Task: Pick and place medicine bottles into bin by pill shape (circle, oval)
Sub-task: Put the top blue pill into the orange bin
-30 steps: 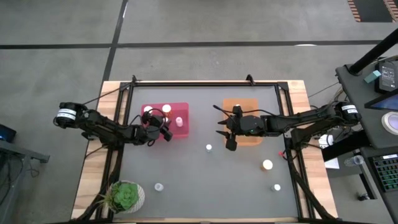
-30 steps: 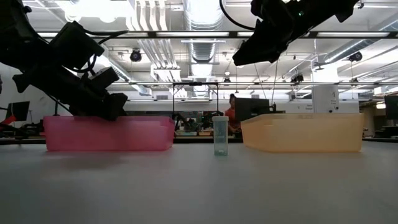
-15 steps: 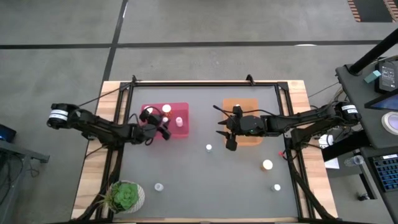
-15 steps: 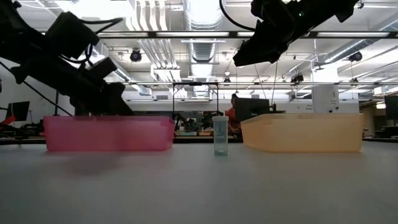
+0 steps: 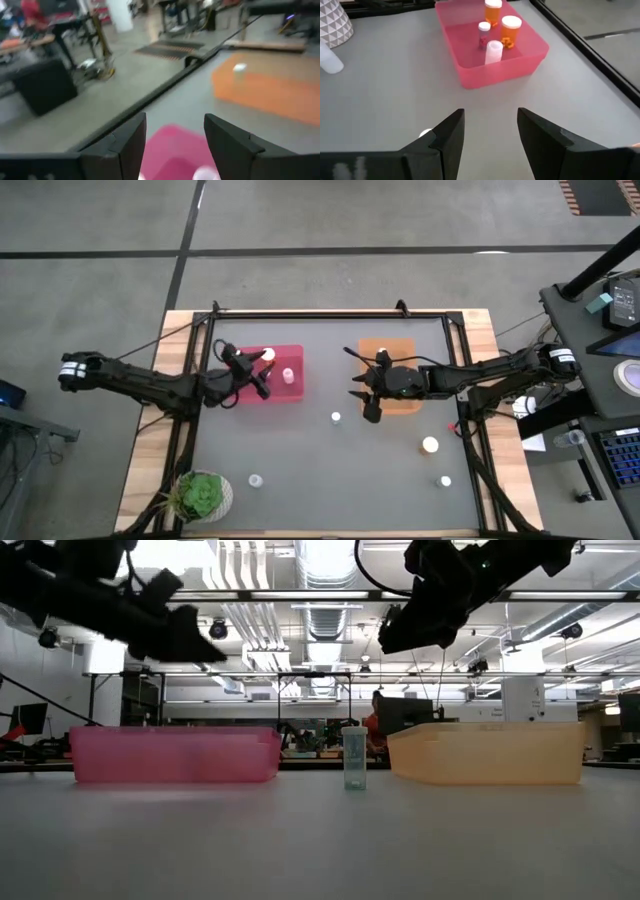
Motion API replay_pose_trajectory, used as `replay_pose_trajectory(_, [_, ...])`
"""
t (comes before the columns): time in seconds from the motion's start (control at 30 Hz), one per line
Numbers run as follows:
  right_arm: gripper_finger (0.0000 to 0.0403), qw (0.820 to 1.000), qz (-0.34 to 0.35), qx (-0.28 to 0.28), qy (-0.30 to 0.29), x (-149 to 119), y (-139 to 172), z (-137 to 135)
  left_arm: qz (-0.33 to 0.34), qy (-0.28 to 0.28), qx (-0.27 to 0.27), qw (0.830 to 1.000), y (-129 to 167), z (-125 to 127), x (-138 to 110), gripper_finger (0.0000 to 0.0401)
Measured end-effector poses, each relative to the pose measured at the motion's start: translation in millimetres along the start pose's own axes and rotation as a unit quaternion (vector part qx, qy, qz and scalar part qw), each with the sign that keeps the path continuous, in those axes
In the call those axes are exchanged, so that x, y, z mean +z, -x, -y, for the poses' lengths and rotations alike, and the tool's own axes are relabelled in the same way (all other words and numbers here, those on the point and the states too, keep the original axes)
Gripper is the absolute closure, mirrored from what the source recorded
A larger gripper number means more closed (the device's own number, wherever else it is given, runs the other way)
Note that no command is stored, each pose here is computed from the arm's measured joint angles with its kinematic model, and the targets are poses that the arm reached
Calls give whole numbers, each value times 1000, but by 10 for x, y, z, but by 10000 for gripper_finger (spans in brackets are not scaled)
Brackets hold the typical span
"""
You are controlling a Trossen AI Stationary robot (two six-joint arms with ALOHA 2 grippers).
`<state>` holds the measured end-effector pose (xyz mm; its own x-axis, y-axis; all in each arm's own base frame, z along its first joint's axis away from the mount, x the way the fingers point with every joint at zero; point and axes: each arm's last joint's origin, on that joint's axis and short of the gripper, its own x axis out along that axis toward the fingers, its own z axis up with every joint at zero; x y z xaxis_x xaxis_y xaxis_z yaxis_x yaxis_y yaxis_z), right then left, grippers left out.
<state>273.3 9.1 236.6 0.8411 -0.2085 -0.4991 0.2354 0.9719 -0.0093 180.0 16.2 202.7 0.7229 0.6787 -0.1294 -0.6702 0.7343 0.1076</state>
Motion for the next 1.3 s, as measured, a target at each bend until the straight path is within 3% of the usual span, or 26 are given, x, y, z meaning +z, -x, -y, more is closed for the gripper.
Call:
replay_pose_trajectory(0.17, [227, 1000, -5, 10, -1, -14, 10, -41, 67, -6, -56, 996, 23, 20, 321, 216])
replay_pose_trajectory(0.37, [227, 1000, 0, 26, 11, -19, 32, -136, 185, -25, -132, 974, 56, 62, 594, 216])
replay_pose_trajectory(0.5, [227, 999, 19, 38, 5, -12, -25, -216, 234, -48, -126, 963, 63, 66, 655, 216])
replay_pose_trajectory(0.9, [227, 999, -3, 44, 2, 62, -297, -387, 243, -98, -112, 959, 9, 114, 641, 216])
replay_pose_trajectory(1.03, [215, 998, -38, 38, 13, 159, -339, -422, 293, -74, -93, 949, 77, 51, 775, 216])
replay_pose_trajectory(1.3, [164, 990, -139, 20, 23, 253, -457, -485, 296, -71, -92, 948, 95, 34, 780, 216])
